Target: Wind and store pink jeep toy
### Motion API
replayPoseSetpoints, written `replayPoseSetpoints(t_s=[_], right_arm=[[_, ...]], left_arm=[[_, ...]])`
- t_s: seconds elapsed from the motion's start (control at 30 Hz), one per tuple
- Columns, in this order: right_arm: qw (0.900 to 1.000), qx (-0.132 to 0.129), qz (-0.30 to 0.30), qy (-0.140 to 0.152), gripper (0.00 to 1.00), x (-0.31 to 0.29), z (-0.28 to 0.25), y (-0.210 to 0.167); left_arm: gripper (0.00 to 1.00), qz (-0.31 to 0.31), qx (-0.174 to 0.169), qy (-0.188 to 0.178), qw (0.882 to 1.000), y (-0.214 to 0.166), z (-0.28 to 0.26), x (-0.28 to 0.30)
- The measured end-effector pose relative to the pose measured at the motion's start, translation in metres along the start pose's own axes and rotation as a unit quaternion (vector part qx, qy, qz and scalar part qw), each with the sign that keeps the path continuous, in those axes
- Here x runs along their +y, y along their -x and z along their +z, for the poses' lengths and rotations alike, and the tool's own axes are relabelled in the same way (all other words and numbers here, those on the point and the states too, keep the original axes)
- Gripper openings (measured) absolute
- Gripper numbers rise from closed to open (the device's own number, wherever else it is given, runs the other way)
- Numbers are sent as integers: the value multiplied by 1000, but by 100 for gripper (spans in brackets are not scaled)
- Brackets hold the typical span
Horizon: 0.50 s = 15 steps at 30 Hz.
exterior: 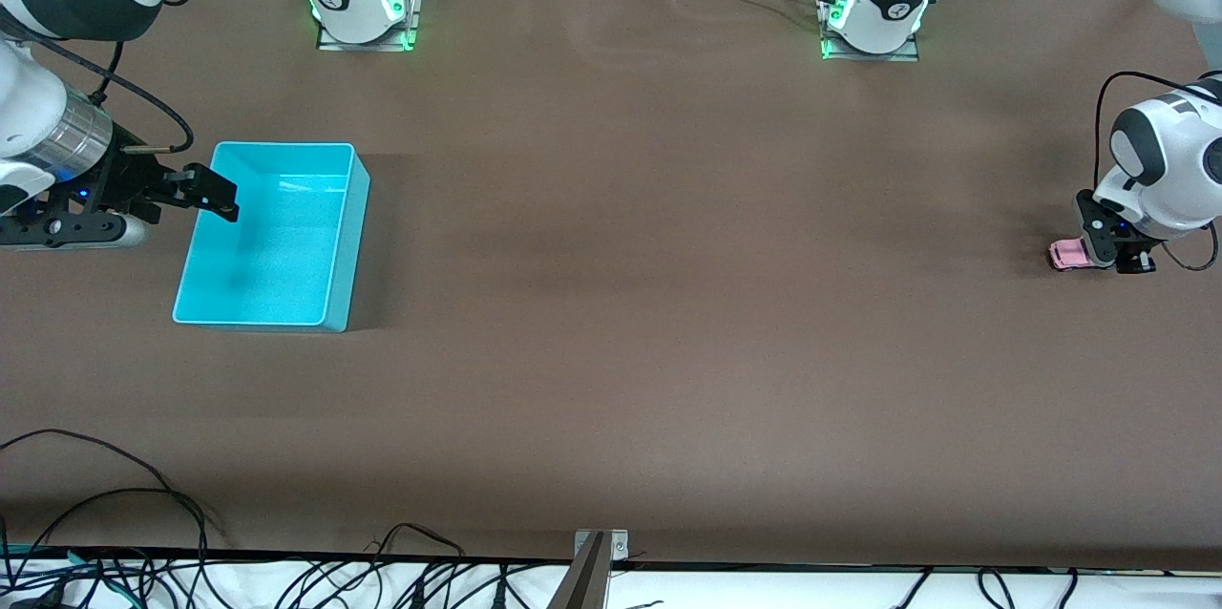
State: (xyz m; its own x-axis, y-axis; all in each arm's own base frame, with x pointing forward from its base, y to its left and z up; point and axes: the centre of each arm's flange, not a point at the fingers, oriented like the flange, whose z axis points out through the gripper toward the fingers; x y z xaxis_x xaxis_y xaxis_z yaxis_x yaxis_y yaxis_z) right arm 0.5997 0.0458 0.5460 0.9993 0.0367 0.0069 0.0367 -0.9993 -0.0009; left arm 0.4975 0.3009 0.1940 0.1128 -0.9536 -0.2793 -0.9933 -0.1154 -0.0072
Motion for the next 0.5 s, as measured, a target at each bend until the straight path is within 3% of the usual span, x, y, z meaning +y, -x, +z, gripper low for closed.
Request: replayPoseSetpoints(t_s=[0.17, 0.2, 0.37, 0.5], right_arm=[[1000, 0, 0, 0, 100, 0, 0, 0], [1000, 0, 0, 0, 100, 0, 0, 0], [1000, 0, 0, 0, 100, 0, 0, 0], [1000, 0, 0, 0, 100, 0, 0, 0]], left_arm=[[66, 3, 4, 9, 1000, -4, 4, 2], [74, 3, 6, 12, 1000, -5, 5, 2], [96, 9, 7, 17, 1000, -6, 4, 2], [100, 15, 7, 18, 1000, -5, 2, 0]])
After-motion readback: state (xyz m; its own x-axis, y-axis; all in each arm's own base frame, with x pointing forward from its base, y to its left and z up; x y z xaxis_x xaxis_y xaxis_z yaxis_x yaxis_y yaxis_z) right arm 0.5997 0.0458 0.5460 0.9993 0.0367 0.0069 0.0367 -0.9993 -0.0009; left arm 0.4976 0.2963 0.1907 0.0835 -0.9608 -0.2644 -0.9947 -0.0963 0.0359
